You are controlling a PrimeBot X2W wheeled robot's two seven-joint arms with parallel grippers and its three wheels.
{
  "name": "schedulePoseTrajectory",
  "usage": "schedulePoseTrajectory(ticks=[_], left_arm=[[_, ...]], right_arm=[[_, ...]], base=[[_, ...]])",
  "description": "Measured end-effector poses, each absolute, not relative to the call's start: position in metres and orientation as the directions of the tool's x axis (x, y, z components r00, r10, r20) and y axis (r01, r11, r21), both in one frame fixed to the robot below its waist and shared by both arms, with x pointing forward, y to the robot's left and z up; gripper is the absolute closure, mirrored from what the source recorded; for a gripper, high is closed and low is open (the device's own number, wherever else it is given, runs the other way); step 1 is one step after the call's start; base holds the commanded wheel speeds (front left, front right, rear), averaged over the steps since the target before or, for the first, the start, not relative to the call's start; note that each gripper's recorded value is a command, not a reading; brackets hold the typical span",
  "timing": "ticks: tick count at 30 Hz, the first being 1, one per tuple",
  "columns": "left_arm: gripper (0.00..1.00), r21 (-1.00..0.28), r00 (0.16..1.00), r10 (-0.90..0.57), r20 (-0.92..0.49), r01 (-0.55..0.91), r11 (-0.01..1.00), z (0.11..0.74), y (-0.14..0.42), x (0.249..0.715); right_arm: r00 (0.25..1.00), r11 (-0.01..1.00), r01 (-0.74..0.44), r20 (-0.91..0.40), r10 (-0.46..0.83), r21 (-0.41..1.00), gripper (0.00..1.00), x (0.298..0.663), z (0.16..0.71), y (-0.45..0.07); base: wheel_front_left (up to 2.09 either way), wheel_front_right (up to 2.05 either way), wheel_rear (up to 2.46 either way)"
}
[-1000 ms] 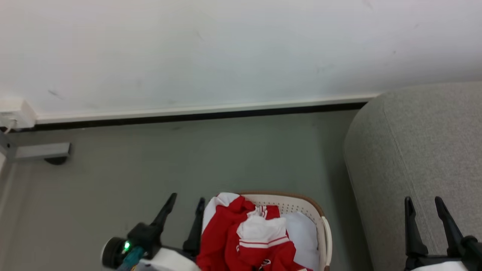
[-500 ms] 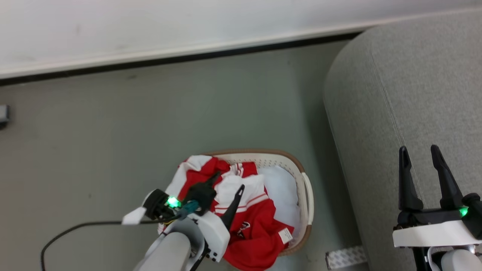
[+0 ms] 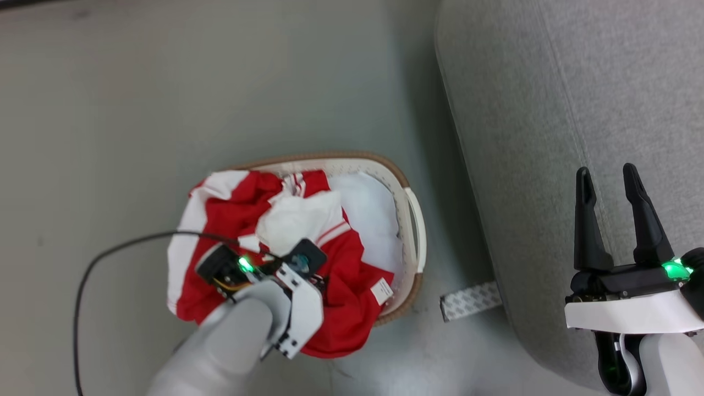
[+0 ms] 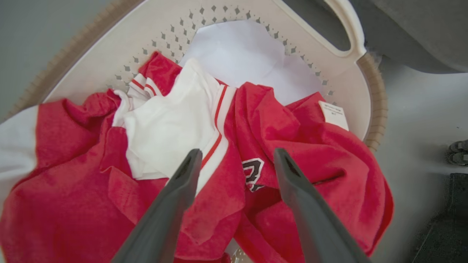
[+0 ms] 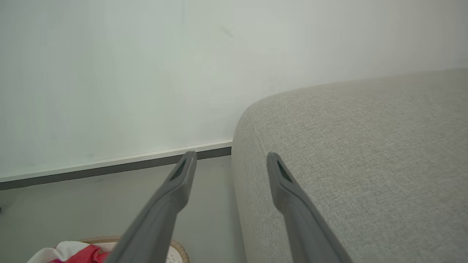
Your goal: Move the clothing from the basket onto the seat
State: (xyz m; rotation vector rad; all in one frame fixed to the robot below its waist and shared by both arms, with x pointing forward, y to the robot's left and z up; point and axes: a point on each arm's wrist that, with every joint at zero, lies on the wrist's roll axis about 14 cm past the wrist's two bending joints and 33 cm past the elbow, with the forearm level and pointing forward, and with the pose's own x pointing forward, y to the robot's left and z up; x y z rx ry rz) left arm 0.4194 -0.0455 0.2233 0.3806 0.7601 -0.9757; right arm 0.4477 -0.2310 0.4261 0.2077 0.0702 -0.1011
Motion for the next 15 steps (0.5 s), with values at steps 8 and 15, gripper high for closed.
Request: schedulePoseTrajectory(ticks=[8, 15], left_arm=[[0.0, -0.017, 0.293, -0.515, -0.806, 0.858, 0.514, 0.177, -0.028, 0.436], [0.0, -0.045, 0.248, -0.469, -0.848, 0.847, 0.53, 0.154, -0.021, 0.438]], right_arm=[[0.982, 0.971, 0.135, -0.155, -0.106, 0.197, 0.0, 0.447, 0.395, -0.236], [0.974, 0.972, 0.15, -0.197, -0.113, 0.181, 0.0, 0.446, 0.378, -0.239]], base=[[0.0, 0.0, 0.0], [0.0, 0.0, 0.0]])
